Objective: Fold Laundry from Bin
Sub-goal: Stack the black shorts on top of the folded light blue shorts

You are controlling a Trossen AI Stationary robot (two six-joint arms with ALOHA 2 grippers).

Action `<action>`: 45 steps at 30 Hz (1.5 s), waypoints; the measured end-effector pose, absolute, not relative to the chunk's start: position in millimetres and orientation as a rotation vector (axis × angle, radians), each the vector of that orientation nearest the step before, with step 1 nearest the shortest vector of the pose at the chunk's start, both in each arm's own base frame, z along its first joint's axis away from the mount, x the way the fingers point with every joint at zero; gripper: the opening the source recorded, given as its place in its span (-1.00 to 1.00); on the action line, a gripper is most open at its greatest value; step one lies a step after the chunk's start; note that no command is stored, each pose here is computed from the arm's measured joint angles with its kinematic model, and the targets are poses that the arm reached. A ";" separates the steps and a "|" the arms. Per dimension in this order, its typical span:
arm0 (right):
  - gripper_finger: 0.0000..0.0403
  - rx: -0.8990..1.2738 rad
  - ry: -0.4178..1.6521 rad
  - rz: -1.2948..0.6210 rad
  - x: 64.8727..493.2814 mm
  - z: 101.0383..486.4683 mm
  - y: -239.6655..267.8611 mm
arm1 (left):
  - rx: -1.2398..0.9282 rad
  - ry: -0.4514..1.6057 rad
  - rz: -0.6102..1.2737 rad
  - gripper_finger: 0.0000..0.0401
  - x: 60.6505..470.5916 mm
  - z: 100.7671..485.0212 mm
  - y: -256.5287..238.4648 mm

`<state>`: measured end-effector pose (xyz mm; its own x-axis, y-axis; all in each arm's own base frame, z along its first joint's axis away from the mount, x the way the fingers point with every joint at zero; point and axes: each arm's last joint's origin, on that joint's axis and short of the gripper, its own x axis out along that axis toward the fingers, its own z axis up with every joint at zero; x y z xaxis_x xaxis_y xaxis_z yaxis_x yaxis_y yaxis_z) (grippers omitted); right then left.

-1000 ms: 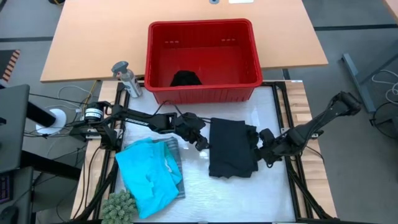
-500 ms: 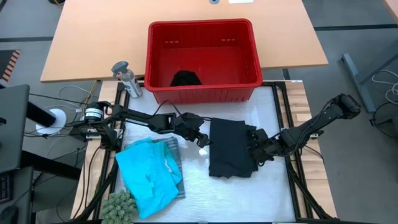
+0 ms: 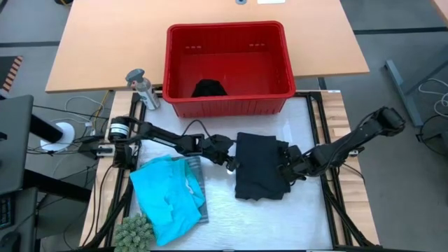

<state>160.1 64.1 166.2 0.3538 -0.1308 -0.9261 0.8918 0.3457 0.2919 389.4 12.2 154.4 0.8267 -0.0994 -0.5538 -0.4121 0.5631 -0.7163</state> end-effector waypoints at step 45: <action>0.50 0.932 1.028 -0.852 179.4 138.2 71.5 | -1.212 0.636 0.223 0.74 398.0 119.6 14.9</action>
<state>179.4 71.5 138.2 0.2888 -0.1400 -0.9471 0.9044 0.3644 0.2220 398.0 14.9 119.6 0.8068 -0.1693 -0.5661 -0.4860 0.3548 -0.7987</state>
